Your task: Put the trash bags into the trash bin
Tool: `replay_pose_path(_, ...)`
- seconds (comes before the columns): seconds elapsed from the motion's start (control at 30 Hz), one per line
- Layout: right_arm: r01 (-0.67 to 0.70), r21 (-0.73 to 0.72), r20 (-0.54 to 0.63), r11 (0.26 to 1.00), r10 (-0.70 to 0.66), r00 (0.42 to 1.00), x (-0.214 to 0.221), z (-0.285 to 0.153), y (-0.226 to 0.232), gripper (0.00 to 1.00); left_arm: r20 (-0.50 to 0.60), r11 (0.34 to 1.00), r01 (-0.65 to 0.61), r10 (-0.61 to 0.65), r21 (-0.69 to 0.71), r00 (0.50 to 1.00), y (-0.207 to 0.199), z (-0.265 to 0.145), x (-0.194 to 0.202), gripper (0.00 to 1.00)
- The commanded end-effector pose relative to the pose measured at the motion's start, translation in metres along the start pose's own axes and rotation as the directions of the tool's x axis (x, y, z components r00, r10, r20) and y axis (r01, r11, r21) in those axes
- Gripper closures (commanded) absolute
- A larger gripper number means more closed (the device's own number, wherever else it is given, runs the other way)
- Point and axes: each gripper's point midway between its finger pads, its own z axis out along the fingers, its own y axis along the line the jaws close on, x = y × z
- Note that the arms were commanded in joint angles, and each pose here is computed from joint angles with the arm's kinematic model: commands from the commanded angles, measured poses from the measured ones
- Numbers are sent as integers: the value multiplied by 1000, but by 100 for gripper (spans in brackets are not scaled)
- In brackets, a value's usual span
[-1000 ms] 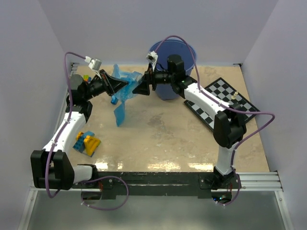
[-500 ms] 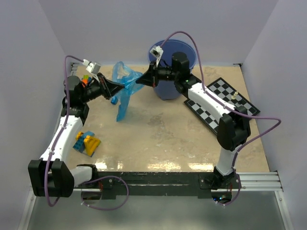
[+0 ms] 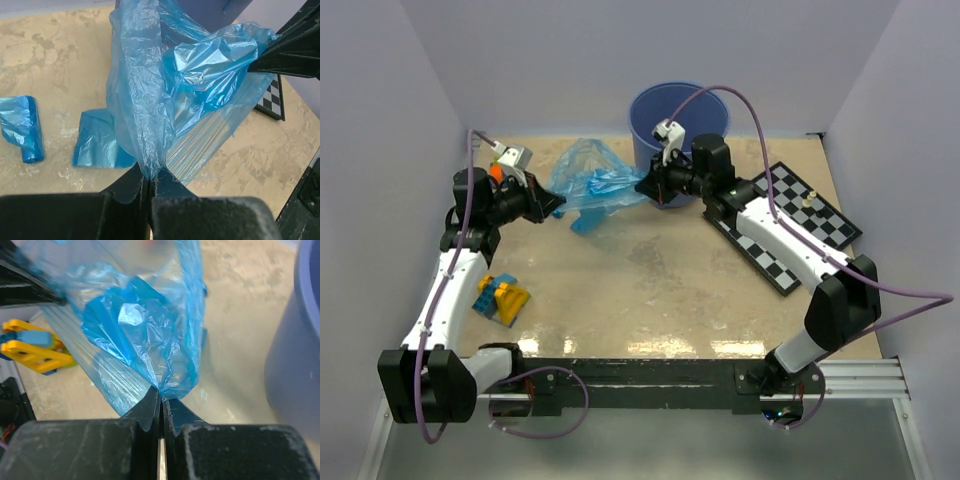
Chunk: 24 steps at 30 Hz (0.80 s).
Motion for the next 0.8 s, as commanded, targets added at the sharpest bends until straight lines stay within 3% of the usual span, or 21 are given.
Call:
replay_pose_path(0.0,8,354,-3,935,-7,1000,6,-47,-57,100,-95,988,-40,26,-151,995,31,-11,26,100)
replay_pose_path(0.37,70,462,-128,884,-12,992,56,-80,-74,100,-129,966,-103,73,-238,989,45,-21,30,100)
replay_pose_path(0.43,76,362,-129,929,-31,991,58,-77,-55,82,-126,972,-102,77,-211,989,40,-20,29,100)
replay_pose_path(0.53,163,48,-120,985,-156,980,57,-67,-7,42,-115,989,-91,78,-117,990,24,-16,32,100)
replay_pose_path(0.57,179,-51,-107,983,-184,977,57,-65,9,36,-105,993,-89,81,-73,991,17,-14,31,100)
replay_pose_path(0.63,196,-99,-106,976,-206,973,56,-61,14,28,-90,995,-100,100,2,991,5,-13,31,100)
replay_pose_path(0.77,201,-162,-122,966,-222,967,59,-46,15,25,-64,974,-174,185,148,981,-19,-15,26,100)
